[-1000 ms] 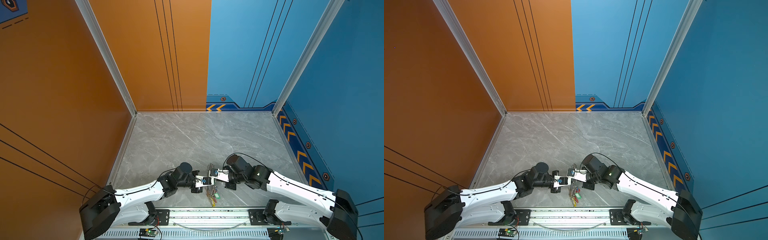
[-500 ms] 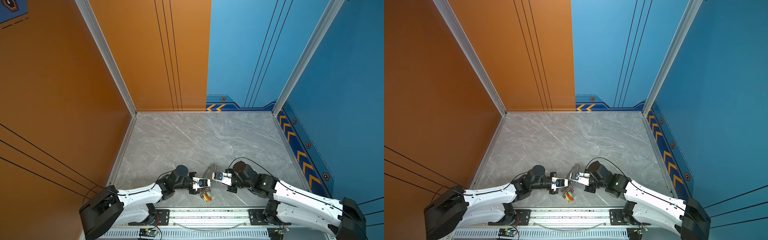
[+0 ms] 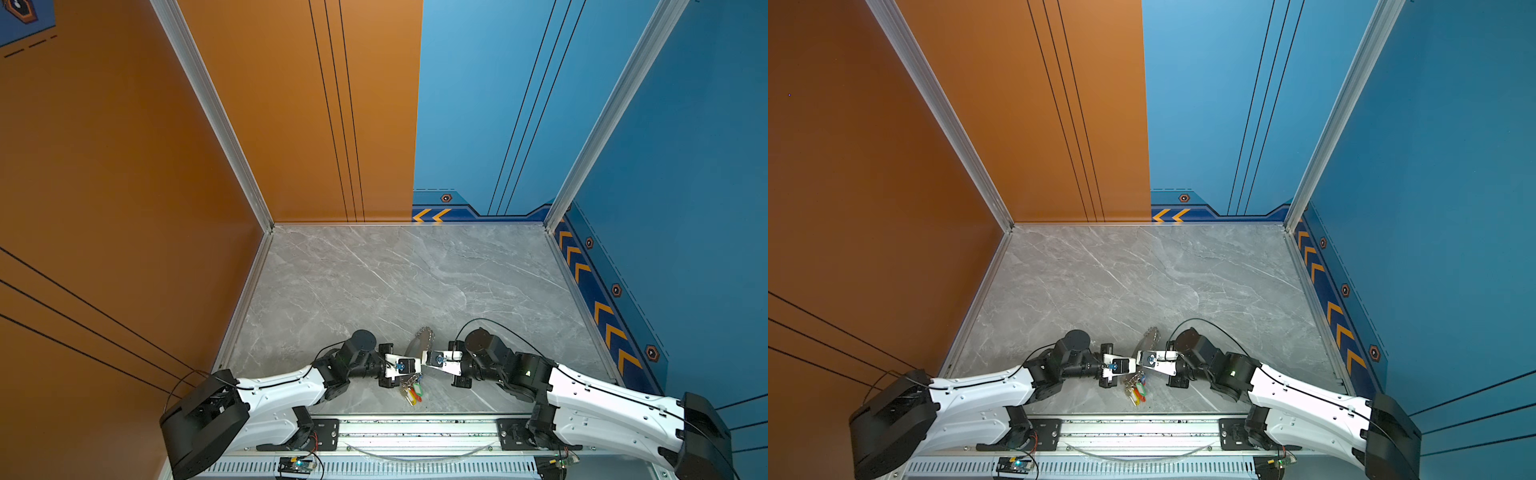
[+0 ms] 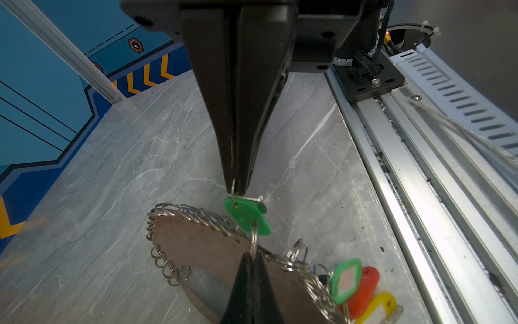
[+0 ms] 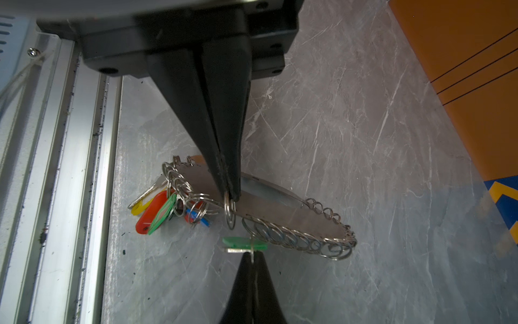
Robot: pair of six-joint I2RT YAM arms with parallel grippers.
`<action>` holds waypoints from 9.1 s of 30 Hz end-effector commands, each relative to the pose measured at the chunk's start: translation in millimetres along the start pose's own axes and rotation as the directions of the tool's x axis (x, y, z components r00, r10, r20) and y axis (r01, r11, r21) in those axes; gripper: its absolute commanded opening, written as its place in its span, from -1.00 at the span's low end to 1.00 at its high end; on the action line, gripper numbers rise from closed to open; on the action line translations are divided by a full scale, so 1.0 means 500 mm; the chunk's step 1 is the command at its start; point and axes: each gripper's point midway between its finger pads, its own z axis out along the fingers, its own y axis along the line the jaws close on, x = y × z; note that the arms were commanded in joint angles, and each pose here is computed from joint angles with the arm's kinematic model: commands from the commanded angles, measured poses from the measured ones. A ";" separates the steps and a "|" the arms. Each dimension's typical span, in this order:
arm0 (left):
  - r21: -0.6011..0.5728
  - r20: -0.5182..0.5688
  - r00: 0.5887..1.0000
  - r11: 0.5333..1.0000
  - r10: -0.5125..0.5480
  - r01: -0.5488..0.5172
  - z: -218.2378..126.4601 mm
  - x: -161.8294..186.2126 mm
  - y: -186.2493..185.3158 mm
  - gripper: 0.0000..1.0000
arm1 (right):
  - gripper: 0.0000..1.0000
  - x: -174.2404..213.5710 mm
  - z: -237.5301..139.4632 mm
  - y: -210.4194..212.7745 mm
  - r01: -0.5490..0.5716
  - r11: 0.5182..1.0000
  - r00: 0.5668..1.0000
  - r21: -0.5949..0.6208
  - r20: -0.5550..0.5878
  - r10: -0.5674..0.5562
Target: Put the keys on the keyring
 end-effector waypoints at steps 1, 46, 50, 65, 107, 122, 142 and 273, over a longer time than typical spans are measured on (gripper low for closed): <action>0.007 0.049 0.999 1.000 -0.005 0.005 -0.003 -0.020 0.005 -1.00 | -1.00 0.004 0.007 -0.004 0.036 0.999 0.999 0.025 0.004 -0.036; 0.077 0.067 0.994 0.994 -0.086 0.081 0.000 -0.014 0.000 -1.00 | -1.00 -0.019 0.005 0.018 0.144 0.988 0.985 0.054 0.092 -0.149; 0.071 0.066 0.994 0.994 -0.088 0.083 -0.001 -0.014 0.003 -1.00 | -1.00 -0.014 0.008 0.022 0.151 0.987 0.984 0.052 0.083 -0.155; 0.059 0.069 0.993 0.994 -0.097 0.093 -0.004 -0.017 0.010 -1.00 | -1.00 -0.009 0.015 0.032 0.172 0.984 0.983 0.042 0.061 -0.175; 0.058 0.055 0.988 0.989 -0.141 0.138 0.005 -0.012 0.022 -1.00 | -1.00 -0.030 0.030 0.055 0.203 0.979 0.975 0.005 0.090 -0.203; 0.137 0.096 0.988 0.984 -0.124 0.111 -0.001 -0.026 -0.010 -1.00 | -1.00 -0.036 0.037 0.043 0.206 0.978 0.972 0.018 0.109 -0.207; 0.110 0.065 0.991 0.988 -0.120 0.112 0.001 -0.017 -0.003 -1.00 | -1.00 -0.043 0.024 0.037 0.224 0.974 0.966 0.023 0.127 -0.225; 0.097 0.083 0.990 0.990 -0.111 0.103 -0.010 -0.020 0.004 -1.00 | -1.00 -0.038 0.001 0.034 0.166 0.986 0.976 -0.007 0.142 -0.163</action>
